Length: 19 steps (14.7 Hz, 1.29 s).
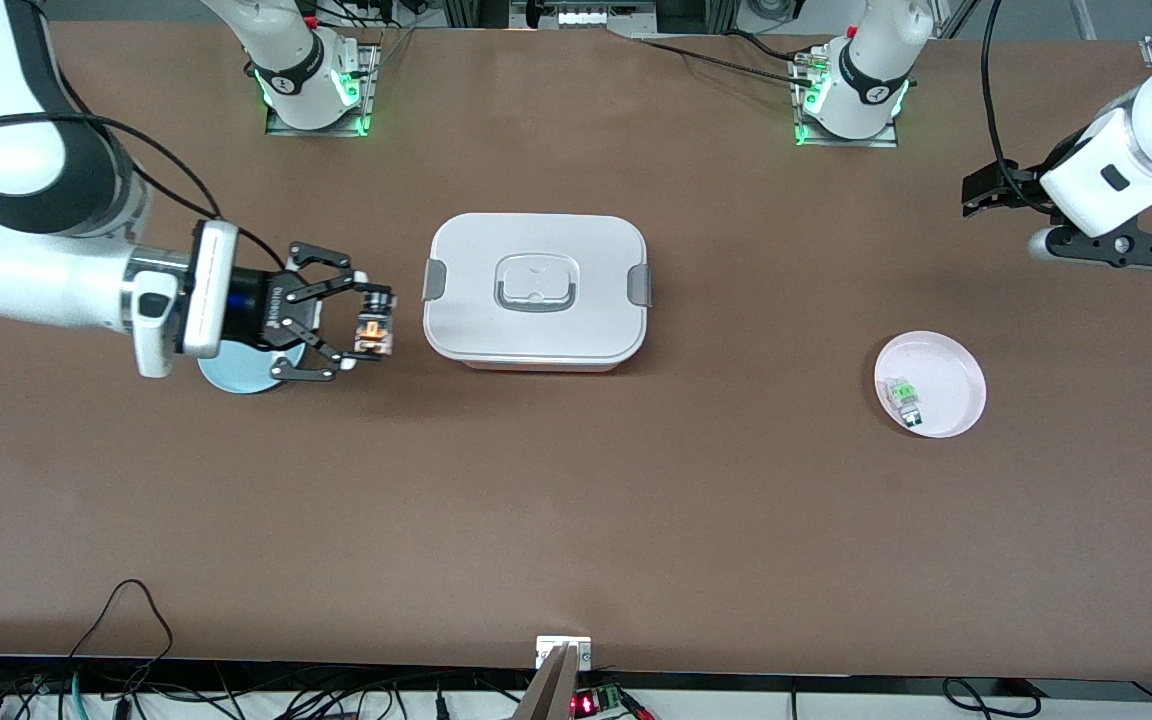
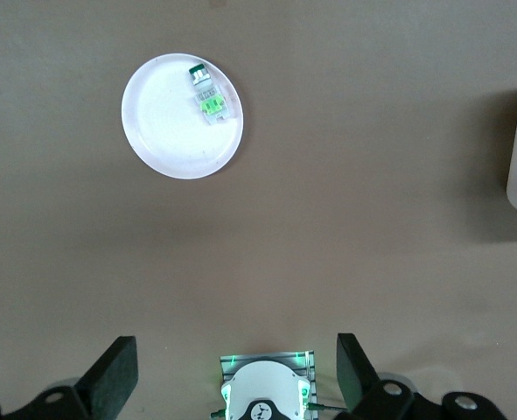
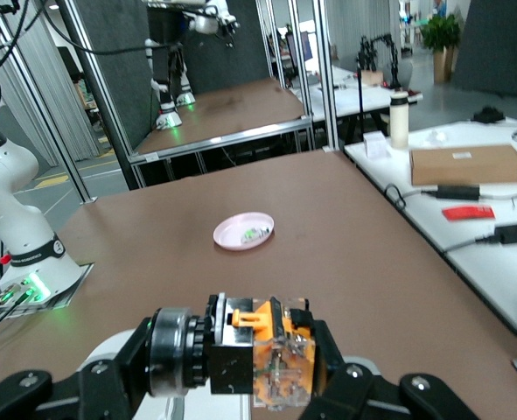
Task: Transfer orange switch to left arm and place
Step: 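Carry the orange switch over the white box while the left gripper approaches, then grasp the orange switch with the left gripper from the right gripper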
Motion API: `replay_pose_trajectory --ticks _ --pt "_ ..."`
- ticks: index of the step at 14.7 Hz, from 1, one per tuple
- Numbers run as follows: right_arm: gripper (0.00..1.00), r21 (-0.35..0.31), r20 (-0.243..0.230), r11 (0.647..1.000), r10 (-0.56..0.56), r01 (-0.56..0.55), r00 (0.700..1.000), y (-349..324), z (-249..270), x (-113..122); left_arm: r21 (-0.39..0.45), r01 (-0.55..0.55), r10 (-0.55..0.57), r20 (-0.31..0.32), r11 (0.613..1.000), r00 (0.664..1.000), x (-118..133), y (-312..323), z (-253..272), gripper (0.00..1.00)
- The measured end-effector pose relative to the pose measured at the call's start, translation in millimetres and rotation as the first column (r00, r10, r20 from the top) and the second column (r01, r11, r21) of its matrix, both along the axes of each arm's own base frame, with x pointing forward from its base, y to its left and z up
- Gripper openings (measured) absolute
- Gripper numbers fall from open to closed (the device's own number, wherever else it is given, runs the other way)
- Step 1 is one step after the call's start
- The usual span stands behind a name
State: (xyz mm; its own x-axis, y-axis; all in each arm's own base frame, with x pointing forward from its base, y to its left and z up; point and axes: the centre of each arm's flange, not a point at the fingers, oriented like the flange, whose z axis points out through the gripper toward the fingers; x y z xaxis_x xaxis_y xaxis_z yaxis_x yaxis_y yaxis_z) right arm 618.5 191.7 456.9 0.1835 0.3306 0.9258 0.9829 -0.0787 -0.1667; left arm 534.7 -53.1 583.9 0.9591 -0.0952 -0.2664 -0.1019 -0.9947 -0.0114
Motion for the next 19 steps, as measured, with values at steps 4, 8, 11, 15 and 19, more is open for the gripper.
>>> replay_pose_trajectory --ticks 4,8,11,15,19 --pt "0.73 -0.003 0.057 1.0 -0.012 0.012 0.998 53.9 -0.8 -9.3 -0.11 0.088 -0.094 -0.052 0.99 0.994 1.6 -28.9 -16.5 1.0" --pt "0.73 0.043 0.062 0.999 -0.035 0.032 0.997 85.9 -6.4 -16.5 -0.301 0.078 -0.108 -0.085 0.95 0.99 6.3 -51.5 -29.4 1.0" --pt "0.73 0.03 0.076 0.998 -0.062 0.06 0.995 111.0 -7.0 -24.7 -0.454 0.064 -0.121 -0.097 0.889 0.988 17.3 -51.7 -43.8 1.0" --pt "0.73 0.015 0.082 0.997 -0.079 0.078 0.994 133.8 -11.2 -34.2 -0.657 0.043 -0.067 -0.011 0.753 0.998 52.4 -56.8 -68.0 1.0" --pt "0.73 0.118 0.057 0.986 -0.125 0.118 0.99 139.9 -22.6 -40.2 -0.831 0.009 0.022 0.026 0.557 0.999 76.1 -77.2 -77.5 1.0"
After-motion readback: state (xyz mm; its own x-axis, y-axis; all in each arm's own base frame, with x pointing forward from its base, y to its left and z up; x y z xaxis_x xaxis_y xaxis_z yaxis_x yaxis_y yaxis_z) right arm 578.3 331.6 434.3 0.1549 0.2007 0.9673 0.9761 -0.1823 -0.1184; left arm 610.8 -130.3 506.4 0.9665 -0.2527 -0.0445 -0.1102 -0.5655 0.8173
